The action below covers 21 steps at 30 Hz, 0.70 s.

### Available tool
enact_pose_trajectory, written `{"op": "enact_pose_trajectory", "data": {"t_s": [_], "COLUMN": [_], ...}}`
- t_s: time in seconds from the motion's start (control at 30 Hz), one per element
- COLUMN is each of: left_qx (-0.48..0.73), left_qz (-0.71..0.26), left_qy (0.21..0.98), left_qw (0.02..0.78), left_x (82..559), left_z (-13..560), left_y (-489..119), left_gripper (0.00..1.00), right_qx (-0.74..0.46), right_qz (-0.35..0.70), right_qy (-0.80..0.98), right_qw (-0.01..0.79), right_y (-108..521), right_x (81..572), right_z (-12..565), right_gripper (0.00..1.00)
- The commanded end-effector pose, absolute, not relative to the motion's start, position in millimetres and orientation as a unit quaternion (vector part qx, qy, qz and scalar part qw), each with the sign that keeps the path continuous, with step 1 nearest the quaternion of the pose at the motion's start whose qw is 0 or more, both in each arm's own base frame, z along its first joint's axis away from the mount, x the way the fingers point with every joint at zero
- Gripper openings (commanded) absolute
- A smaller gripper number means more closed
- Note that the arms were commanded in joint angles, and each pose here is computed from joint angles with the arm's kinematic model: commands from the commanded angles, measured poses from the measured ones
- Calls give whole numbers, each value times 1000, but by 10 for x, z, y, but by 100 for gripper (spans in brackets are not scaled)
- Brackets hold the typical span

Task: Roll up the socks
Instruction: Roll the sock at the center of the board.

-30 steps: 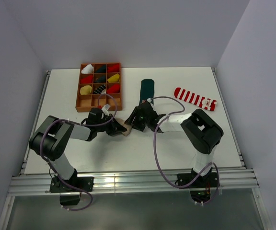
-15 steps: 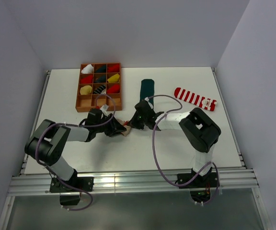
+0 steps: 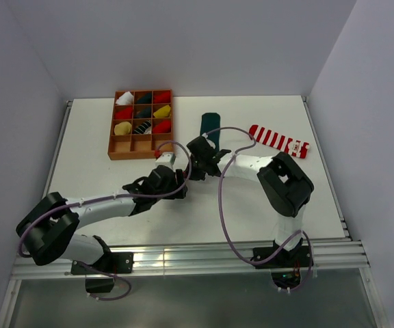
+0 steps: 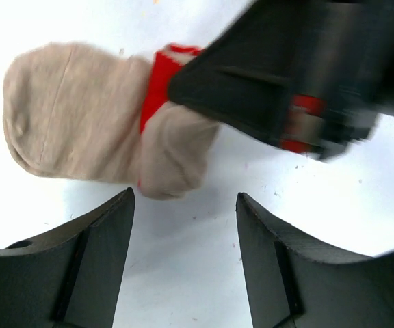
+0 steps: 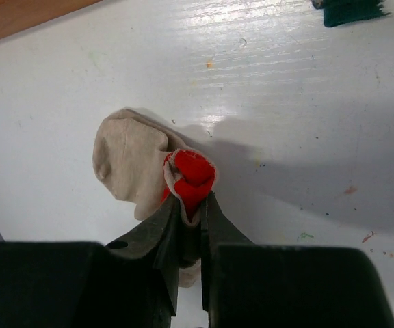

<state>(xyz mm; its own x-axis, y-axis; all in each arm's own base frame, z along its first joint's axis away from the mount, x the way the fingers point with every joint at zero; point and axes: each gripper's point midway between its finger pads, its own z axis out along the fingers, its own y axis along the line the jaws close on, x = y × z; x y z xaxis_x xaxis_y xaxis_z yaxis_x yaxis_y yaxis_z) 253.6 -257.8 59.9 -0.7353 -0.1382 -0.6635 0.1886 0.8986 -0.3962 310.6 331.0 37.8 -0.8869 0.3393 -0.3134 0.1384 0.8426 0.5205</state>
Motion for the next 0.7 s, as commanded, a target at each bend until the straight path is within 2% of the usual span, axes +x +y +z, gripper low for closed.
{"op": "enact_pose_trajectory", "data": {"t_s": [0.0,0.23,0.67], "left_qx": [44,97,148], "left_qz": [-146,-90,-20], "left_qy": [876,860,876], "left_qw": [457,494,459], "left_x": [2732,2705,2653], "left_z": [909,915,434], "left_y": [-2512,-2707,-2795], "left_gripper": [66,64,57], "right_qx": [114,108,105], "right_qz": [228,230,234], "right_qy": [947,949,951], "right_qw": [194,186,174], "right_y": [3323,3363,3402], "right_x": [3094,3079,3058], "right_z": [334,335,355], "right_gripper": [0,0,0]}}
